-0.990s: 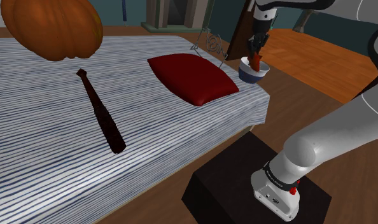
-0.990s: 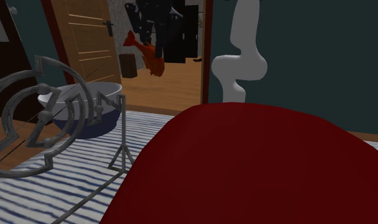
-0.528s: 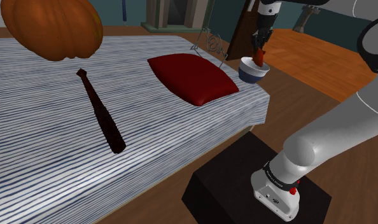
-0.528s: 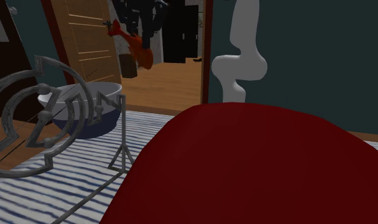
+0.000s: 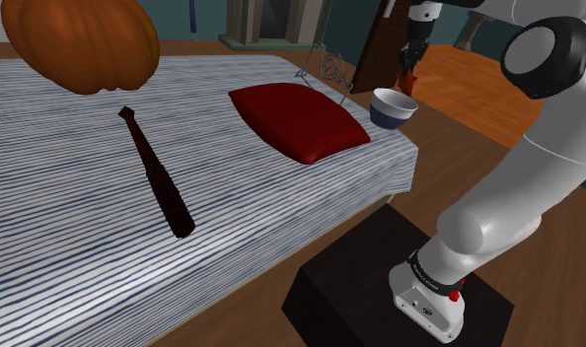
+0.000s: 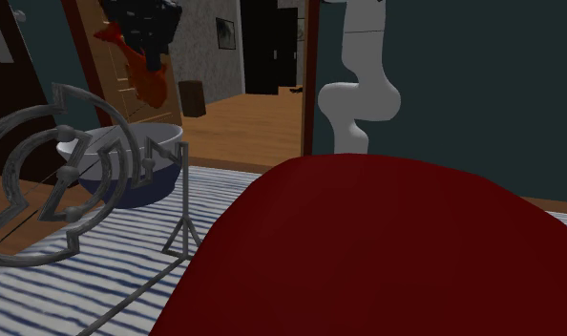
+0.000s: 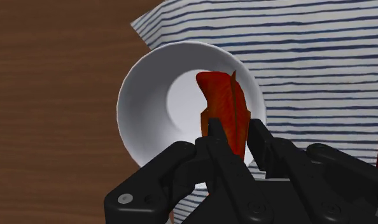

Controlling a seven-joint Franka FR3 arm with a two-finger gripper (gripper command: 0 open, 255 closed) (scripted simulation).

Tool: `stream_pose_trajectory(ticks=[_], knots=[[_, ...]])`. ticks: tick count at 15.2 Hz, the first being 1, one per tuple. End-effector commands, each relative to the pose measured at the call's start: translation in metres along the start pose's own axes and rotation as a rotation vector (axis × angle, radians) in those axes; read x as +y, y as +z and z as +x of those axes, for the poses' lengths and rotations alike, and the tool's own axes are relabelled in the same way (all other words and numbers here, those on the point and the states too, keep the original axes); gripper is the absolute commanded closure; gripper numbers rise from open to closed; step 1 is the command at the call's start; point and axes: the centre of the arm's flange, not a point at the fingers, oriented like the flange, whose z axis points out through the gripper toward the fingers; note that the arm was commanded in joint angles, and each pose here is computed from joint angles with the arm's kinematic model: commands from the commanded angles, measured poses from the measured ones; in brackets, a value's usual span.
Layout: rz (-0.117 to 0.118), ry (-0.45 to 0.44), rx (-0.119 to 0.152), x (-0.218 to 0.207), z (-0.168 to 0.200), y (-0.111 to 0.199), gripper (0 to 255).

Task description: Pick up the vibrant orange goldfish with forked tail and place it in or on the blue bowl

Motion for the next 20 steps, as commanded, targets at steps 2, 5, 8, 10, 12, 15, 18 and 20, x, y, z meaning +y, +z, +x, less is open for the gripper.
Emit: stream_pose_trajectory(ticks=[2, 5, 8, 10, 12, 15, 18, 20], knots=[[-0.001, -0.001, 0.000, 0.035, 0.014, 0.000, 255], [-0.001, -0.001, 0.000, 0.031, 0.016, 0.016, 255], [-0.001, -0.001, 0.000, 0.028, 0.018, 0.031, 255], [-0.001, -0.001, 0.000, 0.026, 0.019, 0.042, 255], [-0.001, -0.001, 0.000, 0.023, 0.020, 0.052, 255], [-0.001, -0.001, 0.000, 0.020, 0.022, 0.067, 255], [-0.001, -0.001, 0.000, 0.019, 0.022, 0.074, 255], [-0.001, -0.001, 0.000, 0.019, 0.022, 0.074, 255]])
